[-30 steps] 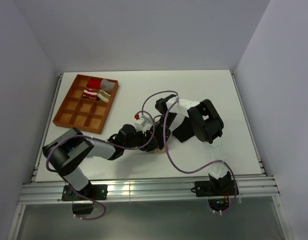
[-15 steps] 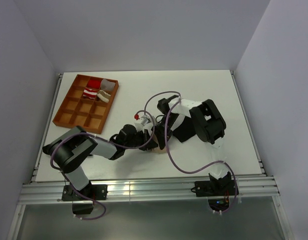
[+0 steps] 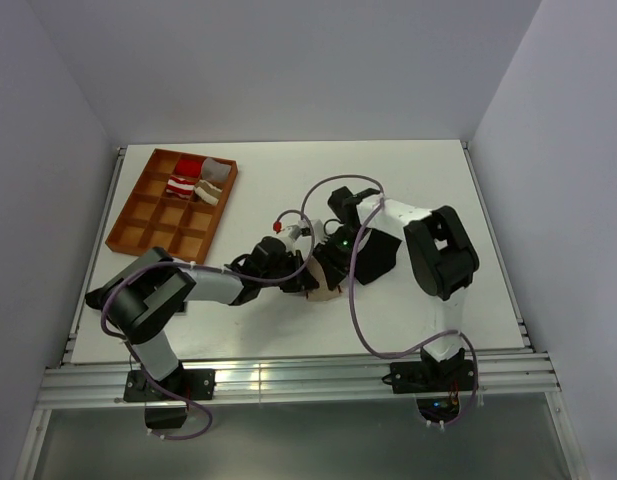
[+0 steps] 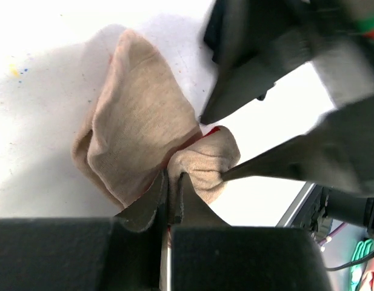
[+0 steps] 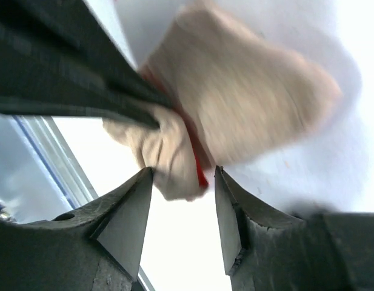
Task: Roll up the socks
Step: Roll the sock at the center of the board.
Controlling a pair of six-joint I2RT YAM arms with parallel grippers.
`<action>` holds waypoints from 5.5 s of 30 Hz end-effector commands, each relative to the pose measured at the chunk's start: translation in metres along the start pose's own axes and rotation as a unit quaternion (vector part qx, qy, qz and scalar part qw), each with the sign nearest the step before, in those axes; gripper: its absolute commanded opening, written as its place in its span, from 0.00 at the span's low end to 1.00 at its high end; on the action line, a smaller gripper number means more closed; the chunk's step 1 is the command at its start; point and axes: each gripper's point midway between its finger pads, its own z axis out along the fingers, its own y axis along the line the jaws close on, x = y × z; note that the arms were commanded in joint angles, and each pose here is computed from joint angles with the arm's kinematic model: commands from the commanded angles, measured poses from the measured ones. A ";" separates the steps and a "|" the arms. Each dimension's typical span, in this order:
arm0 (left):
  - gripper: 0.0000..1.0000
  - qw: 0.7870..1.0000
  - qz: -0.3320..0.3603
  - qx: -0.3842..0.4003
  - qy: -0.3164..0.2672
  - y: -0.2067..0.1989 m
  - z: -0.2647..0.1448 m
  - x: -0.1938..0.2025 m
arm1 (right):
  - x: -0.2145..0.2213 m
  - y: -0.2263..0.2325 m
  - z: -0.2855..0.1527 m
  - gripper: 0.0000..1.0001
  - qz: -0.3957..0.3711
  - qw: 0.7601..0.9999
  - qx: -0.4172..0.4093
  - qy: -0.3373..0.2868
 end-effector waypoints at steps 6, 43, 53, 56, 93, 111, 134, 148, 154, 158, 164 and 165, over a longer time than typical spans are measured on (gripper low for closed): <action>0.00 0.994 -0.035 -0.092 0.051 0.041 -0.003 0.031 | -0.011 -0.005 -0.045 0.54 -0.053 0.994 0.064 -0.072; 0.00 0.973 -0.094 0.003 0.209 0.049 -0.026 0.081 | -0.006 0.066 0.003 0.60 -0.386 0.898 0.180 -0.108; 0.00 0.973 -0.094 0.007 0.212 0.045 -0.026 0.077 | 0.007 0.060 0.027 0.56 -0.393 0.897 0.190 -0.068; 0.00 0.972 -0.095 0.002 0.214 0.047 -0.026 0.077 | 0.011 0.062 0.029 0.56 -0.392 0.898 0.190 -0.065; 0.25 0.996 -0.039 0.062 0.042 -0.001 -0.042 -0.012 | 0.036 0.053 0.040 0.15 -0.269 0.959 0.085 0.028; 0.28 0.990 -0.018 0.041 -0.137 0.010 -0.102 -0.032 | 0.013 0.040 0.021 0.15 -0.150 0.985 -0.063 0.053; 0.41 0.975 0.200 0.031 -0.093 -0.023 -0.056 -0.032 | 0.005 0.028 0.022 0.15 -0.066 0.978 -0.168 0.100; 0.52 0.974 0.201 0.107 -0.024 -0.033 -0.030 -0.001 | 0.013 0.011 0.028 0.17 -0.040 0.984 -0.138 0.103; 0.50 0.977 0.188 0.100 -0.007 -0.023 -0.022 0.008 | 0.015 0.006 0.030 0.17 -0.035 0.986 -0.125 0.101; 0.42 0.982 0.166 0.085 0.004 -0.015 -0.018 0.014 | 0.015 0.001 0.032 0.17 -0.026 0.989 -0.104 0.098; 0.14 0.990 0.129 0.034 0.033 0.001 -0.011 0.030 | 0.015 -0.008 0.032 0.22 -0.021 0.994 -0.059 0.086; 0.09 0.991 0.127 0.028 0.037 0.001 -0.009 0.030 | 0.012 -0.010 0.030 0.23 -0.026 0.995 -0.049 0.079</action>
